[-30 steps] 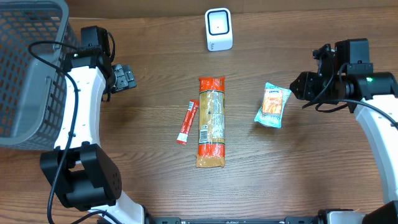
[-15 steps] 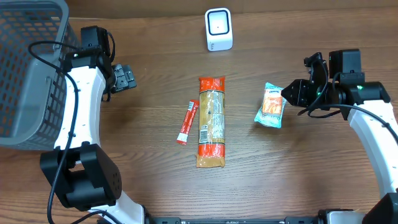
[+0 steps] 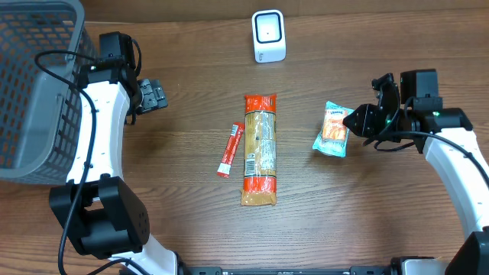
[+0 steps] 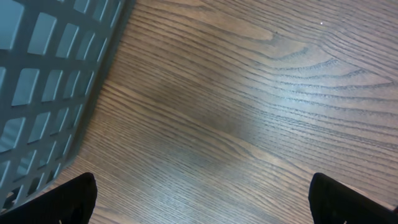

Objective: Scan the item barcode
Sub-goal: 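Move the right gripper forward over the Kleenex pack, then lower the right gripper and close it on the orange Kleenex pack, then lift the Kleenex pack and swing it left toward the scanner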

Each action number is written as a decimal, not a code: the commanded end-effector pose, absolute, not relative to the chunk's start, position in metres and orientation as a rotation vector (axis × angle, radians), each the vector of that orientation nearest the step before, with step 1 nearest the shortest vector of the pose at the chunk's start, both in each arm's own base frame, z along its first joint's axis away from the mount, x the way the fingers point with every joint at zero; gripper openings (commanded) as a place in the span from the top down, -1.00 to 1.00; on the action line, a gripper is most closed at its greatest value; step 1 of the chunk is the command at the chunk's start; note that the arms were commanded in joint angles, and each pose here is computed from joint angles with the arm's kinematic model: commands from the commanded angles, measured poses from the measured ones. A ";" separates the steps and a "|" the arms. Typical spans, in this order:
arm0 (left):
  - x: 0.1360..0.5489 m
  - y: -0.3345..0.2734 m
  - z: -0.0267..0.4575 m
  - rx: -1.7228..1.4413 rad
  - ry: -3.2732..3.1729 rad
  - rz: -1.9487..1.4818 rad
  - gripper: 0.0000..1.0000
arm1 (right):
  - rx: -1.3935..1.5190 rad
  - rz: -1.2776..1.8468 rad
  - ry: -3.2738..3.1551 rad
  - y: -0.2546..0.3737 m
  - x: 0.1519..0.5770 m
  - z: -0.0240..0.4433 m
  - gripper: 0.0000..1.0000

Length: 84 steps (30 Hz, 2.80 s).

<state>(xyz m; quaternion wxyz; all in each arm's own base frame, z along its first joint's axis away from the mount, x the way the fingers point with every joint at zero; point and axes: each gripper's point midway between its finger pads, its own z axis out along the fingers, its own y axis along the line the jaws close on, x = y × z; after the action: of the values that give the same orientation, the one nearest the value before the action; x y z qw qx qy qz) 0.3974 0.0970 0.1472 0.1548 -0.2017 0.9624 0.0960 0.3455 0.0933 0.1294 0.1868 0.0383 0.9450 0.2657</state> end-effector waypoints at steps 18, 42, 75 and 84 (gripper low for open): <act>0.401 0.097 0.156 -0.562 2.736 0.267 -1.00 | 0.103 0.793 2.656 0.101 0.341 0.120 0.42; 0.401 0.097 0.156 -0.562 2.736 0.267 -0.99 | -0.177 1.564 2.181 0.136 0.317 0.234 0.93; 0.401 0.097 0.156 -0.562 2.736 0.267 -1.00 | 0.121 2.185 2.156 0.139 0.292 0.286 0.92; 0.401 0.097 0.156 -0.562 2.737 0.267 -1.00 | 0.124 2.179 2.166 0.138 0.298 0.319 0.93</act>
<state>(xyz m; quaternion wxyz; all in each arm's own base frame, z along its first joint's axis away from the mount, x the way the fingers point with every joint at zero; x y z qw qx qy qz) 0.3975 0.0966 0.1472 0.1548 -0.2013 0.9625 0.0957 0.3077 0.1368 0.2880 0.0577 0.0339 0.7091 0.7019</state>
